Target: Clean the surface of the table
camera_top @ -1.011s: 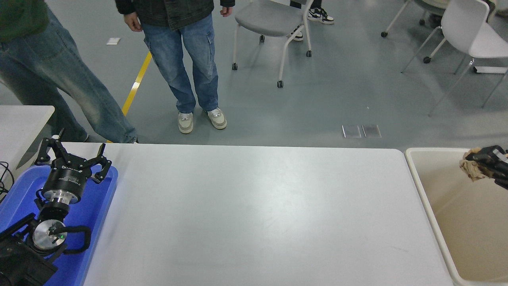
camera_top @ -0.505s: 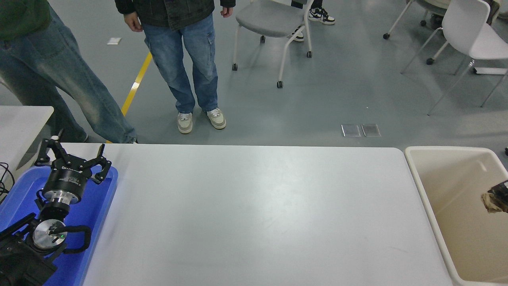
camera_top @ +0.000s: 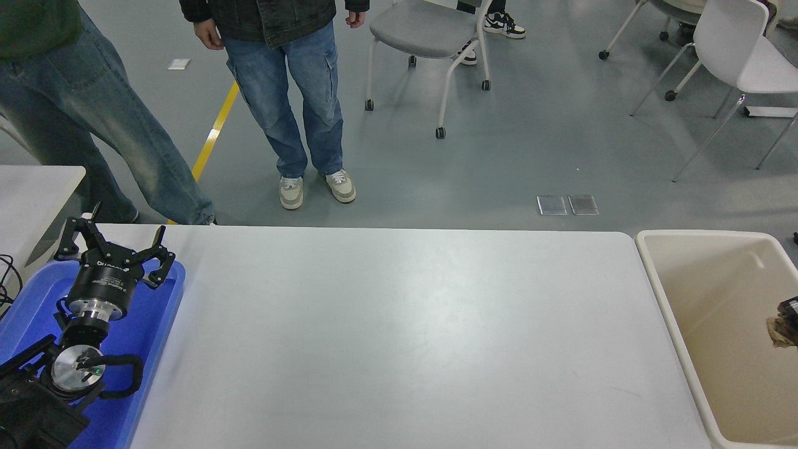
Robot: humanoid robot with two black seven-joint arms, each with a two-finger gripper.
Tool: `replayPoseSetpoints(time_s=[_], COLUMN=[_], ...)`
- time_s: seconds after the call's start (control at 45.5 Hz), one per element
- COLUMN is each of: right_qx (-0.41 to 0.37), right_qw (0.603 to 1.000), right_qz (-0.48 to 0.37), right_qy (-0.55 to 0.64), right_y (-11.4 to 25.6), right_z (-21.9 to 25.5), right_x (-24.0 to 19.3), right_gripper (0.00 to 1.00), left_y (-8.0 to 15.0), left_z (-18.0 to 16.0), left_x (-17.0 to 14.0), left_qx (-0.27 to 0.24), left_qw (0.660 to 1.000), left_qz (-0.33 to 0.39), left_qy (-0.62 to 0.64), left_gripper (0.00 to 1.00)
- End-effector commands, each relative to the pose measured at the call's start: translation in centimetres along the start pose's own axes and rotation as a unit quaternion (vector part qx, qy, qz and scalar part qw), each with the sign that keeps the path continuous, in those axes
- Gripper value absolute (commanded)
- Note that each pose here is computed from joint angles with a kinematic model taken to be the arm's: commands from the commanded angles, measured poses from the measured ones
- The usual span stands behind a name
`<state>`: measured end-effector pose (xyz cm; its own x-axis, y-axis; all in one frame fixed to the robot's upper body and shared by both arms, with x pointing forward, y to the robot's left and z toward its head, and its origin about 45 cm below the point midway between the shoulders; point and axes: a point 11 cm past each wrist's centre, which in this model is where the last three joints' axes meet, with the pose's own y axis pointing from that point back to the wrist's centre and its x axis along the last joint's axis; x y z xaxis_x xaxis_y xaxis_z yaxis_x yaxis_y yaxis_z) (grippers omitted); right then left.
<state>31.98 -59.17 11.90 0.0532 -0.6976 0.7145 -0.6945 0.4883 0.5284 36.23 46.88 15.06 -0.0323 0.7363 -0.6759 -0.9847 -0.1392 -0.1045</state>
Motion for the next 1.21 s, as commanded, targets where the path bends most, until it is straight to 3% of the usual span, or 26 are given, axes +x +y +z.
replayPoseSetpoints(time_s=[0.0,0.462,0.484,0.505,0.527,0.549,0.571,0.769,1.187], right_qx=[0.020,0.028,0.029,0.030,0.031,0.031,0.031,0.035,0.038], right_qw=[0.999,0.999,0.999,0.999,0.999,0.999,0.999,0.999,0.998], right_qz=[0.008,0.001,0.003,0.005,0.007,0.010,0.011,0.018,0.024], right_qy=[-0.027,-0.034,-0.035,-0.035,-0.033,-0.033,-0.030,0.010,-0.034], right_y=[-0.2,-0.5,-0.5,-0.5,-0.5,-0.5,-0.5,-0.6,-0.6], right_z=[-1.3,-3.1,-3.2,-3.4,-3.4,-3.4,-3.4,-4.3,-4.5], right_x=[-0.1,-2.2,-2.0,-1.9,-1.7,-1.4,-1.3,-0.3,-0.1], right_gripper=[0.00,0.00,0.05,0.24,0.52,0.97,1.00,1.00,1.00], left_y=[0.0,0.0,0.0,0.0,0.0,0.0,0.0,0.0,0.1], left_z=[0.0,0.0,0.0,0.0,0.0,0.0,0.0,0.0,0.0], left_x=[0.0,0.0,0.0,0.0,0.0,0.0,0.0,0.0,0.1], left_qx=[0.000,0.000,0.000,0.000,0.000,0.000,0.000,0.000,0.000], left_qw=[1.000,1.000,1.000,1.000,1.000,1.000,1.000,1.000,1.000], left_qz=[0.000,0.000,0.000,0.000,0.000,0.000,0.000,0.000,0.001], left_qy=[0.000,0.000,0.000,0.000,0.000,0.000,0.000,0.000,0.000], left_gripper=[1.00,1.00,1.00,1.00,1.00,1.00,1.00,1.00,1.00])
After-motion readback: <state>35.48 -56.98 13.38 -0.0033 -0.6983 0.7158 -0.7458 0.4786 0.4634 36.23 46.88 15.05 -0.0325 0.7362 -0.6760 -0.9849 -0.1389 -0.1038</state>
